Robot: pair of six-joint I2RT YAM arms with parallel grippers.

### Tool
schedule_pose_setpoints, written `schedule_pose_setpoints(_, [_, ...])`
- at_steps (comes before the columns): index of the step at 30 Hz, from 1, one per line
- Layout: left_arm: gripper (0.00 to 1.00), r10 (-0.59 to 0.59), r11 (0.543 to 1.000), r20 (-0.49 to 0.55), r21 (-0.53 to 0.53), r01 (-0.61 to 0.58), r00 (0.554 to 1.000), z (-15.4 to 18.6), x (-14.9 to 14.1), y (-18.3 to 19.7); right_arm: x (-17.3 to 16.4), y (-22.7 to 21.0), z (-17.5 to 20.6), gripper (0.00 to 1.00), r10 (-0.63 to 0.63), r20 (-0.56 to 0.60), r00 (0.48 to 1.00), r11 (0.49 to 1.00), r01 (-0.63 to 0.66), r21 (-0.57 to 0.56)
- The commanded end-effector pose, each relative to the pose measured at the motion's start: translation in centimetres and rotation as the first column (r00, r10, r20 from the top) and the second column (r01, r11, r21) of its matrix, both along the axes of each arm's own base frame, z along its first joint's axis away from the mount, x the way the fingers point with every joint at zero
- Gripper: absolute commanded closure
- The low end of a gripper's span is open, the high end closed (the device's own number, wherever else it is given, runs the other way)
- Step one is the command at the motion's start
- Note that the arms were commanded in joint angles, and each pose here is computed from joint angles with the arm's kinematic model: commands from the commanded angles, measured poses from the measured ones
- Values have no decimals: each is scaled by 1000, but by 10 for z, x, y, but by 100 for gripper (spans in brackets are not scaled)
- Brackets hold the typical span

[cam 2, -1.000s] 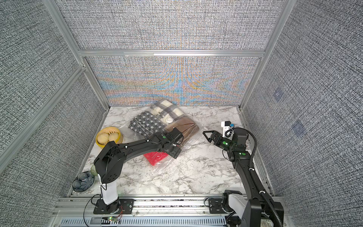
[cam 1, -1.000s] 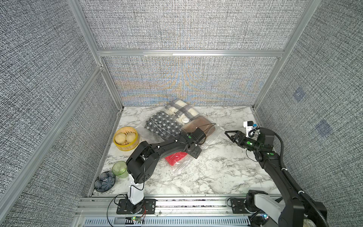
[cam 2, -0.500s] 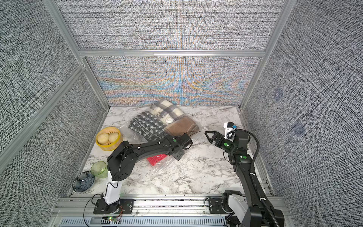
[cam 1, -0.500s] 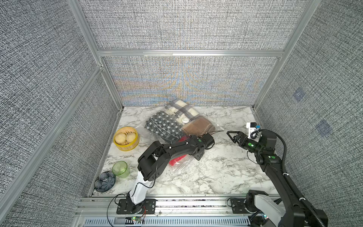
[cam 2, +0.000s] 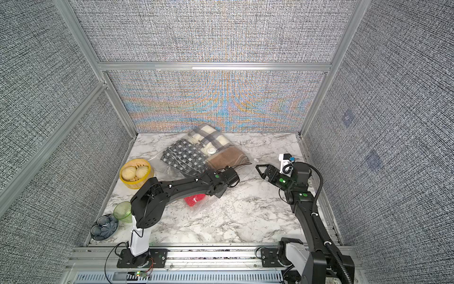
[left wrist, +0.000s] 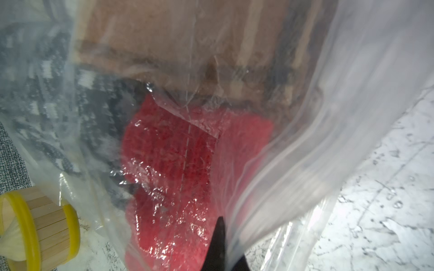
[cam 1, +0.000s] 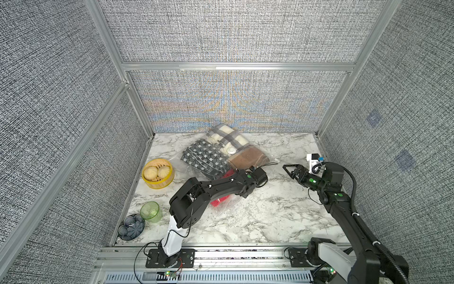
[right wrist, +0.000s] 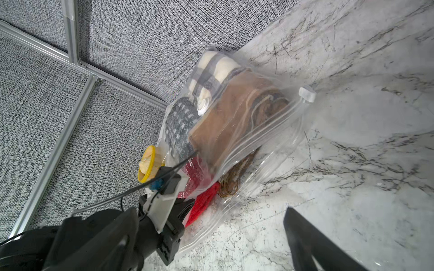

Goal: Take the scarf out of the vacuum bag
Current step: Open the vacuum bag at the center of the board.

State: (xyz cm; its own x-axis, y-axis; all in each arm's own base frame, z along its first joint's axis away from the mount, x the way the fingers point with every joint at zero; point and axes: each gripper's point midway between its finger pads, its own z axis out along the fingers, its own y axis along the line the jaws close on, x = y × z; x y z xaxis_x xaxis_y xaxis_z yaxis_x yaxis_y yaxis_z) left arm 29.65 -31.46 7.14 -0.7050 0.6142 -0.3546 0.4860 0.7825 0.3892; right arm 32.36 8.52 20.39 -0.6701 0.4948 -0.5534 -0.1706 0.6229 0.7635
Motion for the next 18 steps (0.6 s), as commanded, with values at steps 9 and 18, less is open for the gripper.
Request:
schedule_pose_setpoints(9, [100,-4,991,19,-133,7,1000,29,-2,-9,-1,67,-34,14,145,-33,989,981,-148,-126])
schedule_pose_setpoints(18, [100,-1,979,-13,-205,-2,1000,35,-3,-8,2,106,-80,20,146,-69,987,973,-156,-171])
